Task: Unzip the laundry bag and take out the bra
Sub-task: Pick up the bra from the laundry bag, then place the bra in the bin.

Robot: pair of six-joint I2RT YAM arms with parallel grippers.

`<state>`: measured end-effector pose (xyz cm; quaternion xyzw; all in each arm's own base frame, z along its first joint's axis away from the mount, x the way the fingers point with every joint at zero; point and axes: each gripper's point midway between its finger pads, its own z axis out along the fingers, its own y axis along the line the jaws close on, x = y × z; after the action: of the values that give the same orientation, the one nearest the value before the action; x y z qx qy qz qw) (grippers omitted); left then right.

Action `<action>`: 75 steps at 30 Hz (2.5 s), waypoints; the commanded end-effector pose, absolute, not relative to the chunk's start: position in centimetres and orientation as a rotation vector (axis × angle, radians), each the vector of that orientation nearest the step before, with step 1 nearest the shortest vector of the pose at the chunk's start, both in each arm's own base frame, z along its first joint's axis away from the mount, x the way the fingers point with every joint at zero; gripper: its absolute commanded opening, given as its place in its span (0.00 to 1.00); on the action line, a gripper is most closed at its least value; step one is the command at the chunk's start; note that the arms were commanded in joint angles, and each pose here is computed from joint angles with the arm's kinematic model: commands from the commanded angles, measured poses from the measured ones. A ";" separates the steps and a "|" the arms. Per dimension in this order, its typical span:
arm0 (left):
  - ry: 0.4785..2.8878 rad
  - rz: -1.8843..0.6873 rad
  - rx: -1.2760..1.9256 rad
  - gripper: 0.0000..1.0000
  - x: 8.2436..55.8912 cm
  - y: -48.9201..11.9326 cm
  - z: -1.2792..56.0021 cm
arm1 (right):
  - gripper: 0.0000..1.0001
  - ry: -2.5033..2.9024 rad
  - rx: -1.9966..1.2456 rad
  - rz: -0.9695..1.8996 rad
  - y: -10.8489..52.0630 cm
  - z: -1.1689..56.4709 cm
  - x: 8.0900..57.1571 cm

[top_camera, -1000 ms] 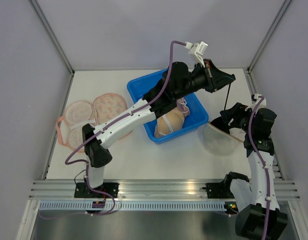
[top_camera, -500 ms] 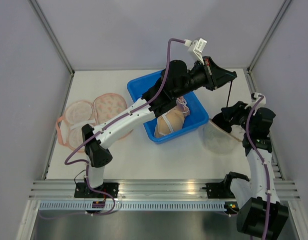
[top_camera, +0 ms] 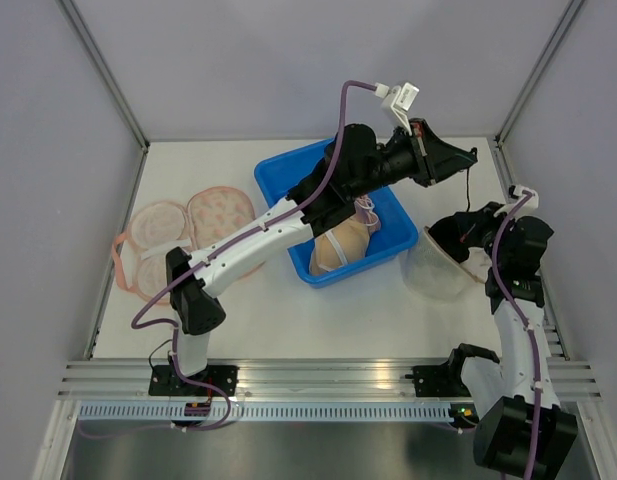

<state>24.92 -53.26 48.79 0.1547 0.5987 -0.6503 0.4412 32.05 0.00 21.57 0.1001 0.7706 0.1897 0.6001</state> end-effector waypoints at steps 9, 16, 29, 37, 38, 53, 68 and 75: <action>1.543 -1.619 0.432 0.25 23.8 -50.6 46.5 | 0.00 1.584 0.210 0.184 -3.0 34.8 30.8; 1.618 -1.502 0.469 0.54 24.1 -47.3 44.7 | 0.00 1.543 0.198 0.134 -3.2 40.9 29.3; 1.671 -1.106 0.463 0.98 23.4 -36.4 43.6 | 0.00 1.300 0.114 0.520 2.0 56.1 29.1; 1.631 -1.026 0.438 0.99 21.3 -31.2 43.9 | 0.01 1.063 0.092 0.974 5.7 62.5 30.1; 1.630 -0.999 0.426 0.99 21.5 -30.7 43.9 | 0.00 1.065 0.095 0.966 6.0 62.4 30.7; 1.862 -0.797 0.299 0.99 22.6 -25.8 36.5 | 0.00 1.278 -0.037 1.077 23.1 58.6 37.4; 1.845 -0.809 0.242 0.99 22.3 -24.6 37.1 | 0.01 1.116 -0.106 1.169 27.8 65.3 35.4; 1.833 -0.828 0.244 0.99 21.9 -24.4 37.6 | 0.00 1.039 -0.061 1.186 27.1 68.0 35.3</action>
<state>22.22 -24.87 36.71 0.1152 0.7744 -0.3335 0.5251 36.21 27.96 64.86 -0.0368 0.5101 0.5204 0.6838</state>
